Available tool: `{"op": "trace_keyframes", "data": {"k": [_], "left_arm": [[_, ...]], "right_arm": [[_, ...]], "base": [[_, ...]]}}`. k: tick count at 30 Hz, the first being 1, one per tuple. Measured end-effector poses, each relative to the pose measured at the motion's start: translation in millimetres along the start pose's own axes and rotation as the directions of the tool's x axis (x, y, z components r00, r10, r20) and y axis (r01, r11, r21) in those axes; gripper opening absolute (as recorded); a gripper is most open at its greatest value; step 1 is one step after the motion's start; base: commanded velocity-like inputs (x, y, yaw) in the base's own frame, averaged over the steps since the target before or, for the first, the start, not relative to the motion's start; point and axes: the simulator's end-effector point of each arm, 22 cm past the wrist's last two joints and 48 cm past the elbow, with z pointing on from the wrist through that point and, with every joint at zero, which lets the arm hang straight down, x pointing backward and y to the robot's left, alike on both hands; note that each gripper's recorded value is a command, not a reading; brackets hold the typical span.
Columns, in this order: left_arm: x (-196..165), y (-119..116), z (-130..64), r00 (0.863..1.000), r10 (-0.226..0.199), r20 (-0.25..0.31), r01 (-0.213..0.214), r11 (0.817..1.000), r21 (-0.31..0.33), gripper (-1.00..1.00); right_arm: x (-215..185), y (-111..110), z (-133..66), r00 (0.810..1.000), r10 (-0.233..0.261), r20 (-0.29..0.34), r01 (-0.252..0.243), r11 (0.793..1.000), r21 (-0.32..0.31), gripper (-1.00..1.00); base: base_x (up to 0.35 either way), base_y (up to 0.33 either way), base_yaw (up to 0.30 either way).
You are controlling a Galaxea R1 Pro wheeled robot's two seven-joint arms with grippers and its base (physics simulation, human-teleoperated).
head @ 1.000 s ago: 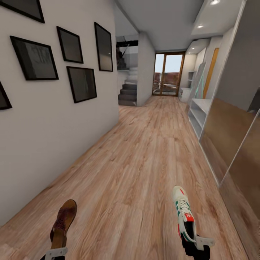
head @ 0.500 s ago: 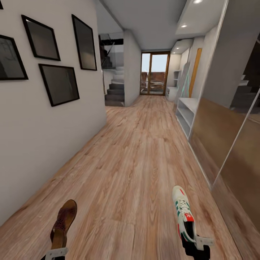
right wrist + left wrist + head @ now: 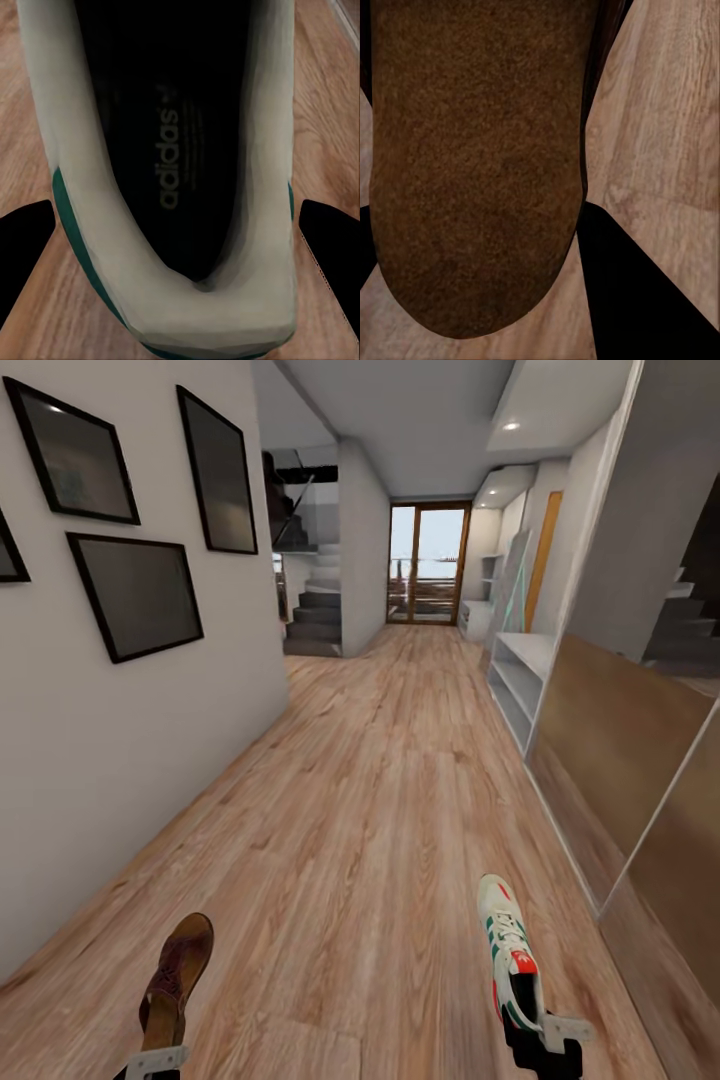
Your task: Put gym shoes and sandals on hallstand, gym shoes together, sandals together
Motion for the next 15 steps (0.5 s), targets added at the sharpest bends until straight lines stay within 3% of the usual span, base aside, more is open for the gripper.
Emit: {"op": "trace_keyframes", "data": {"k": [15], "left_arm": [[13.6,-6.0,-2.9,1.0,-0.013,-0.028,0.013,1.0,0.011,-1.0]], "right_arm": [[0.1,0.6,-0.1,1.0,0.001,0.0,-0.001,1.0,0.001,-1.0]], "base": [[0.334,-0.11,-0.006]]}}
